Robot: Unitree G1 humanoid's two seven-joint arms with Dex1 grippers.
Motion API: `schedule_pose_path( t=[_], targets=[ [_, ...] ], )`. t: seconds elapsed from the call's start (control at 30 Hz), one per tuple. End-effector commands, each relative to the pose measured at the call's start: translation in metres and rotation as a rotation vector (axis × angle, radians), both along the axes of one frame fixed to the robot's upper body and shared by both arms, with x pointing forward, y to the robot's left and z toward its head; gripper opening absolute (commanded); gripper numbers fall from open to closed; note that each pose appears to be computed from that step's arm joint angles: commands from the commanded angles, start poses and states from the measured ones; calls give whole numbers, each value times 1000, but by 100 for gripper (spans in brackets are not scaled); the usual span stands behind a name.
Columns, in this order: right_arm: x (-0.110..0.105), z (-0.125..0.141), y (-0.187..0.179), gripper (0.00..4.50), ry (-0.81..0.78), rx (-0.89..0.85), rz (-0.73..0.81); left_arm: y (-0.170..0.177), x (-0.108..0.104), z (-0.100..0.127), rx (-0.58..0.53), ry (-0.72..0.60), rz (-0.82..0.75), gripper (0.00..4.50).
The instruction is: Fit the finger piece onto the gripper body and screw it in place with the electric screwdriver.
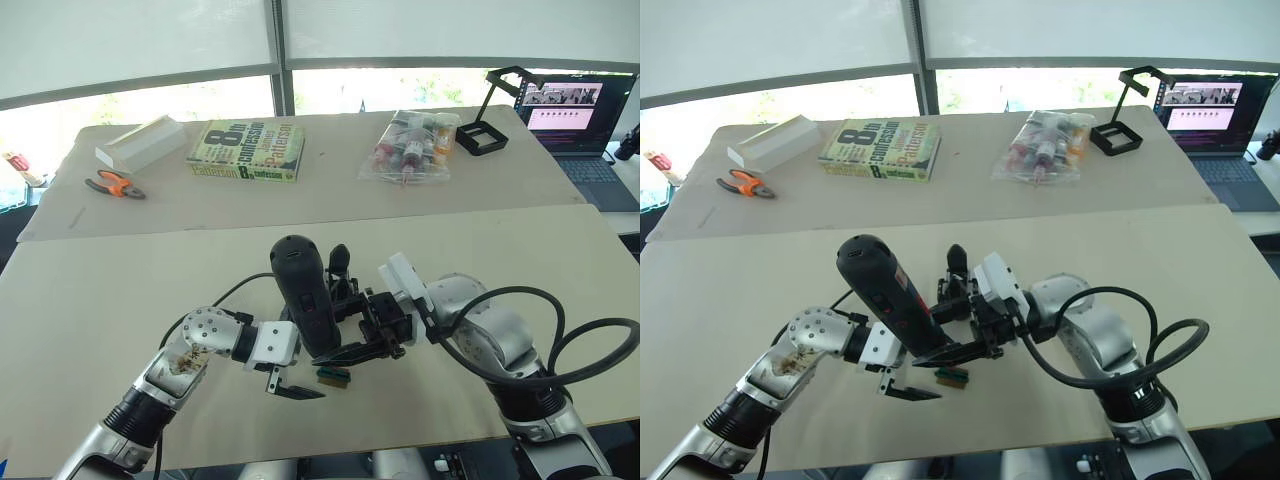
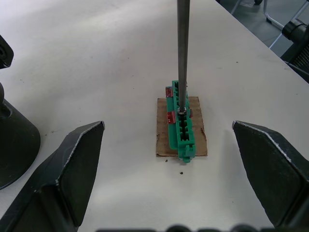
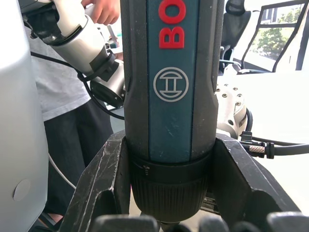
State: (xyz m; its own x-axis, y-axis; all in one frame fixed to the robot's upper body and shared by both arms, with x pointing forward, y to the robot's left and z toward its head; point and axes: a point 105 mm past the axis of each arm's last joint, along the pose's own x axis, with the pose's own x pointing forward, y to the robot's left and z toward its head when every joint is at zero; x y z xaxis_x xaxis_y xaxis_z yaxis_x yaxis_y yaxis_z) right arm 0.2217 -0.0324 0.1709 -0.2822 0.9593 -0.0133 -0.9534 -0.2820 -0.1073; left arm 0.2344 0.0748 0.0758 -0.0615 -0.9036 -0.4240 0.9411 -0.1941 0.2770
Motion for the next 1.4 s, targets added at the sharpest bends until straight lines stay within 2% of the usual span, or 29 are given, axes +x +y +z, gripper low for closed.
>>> schedule_pose_path(
  t=[0.03, 0.5, 0.8, 1.07, 1.4],
  targets=[
    [-4, 13, 1, 189, -65, 36, 23, -1, 3, 8, -19, -27, -4, 450],
    [-7, 69, -9, 189, -88, 132, -18, 15, 4, 24, -90, 19, 152, 450],
    [-1, 91, -10, 189, -103, 150, -35, 21, 17, 35, -202, 47, 384, 450],
    [1, 98, -11, 189, -107, 142, -42, 10, 39, 25, -247, 14, 608, 450],
    [1, 109, -9, 189, -115, 153, -42, -17, 63, 16, -274, -8, 639, 450]
  ],
)
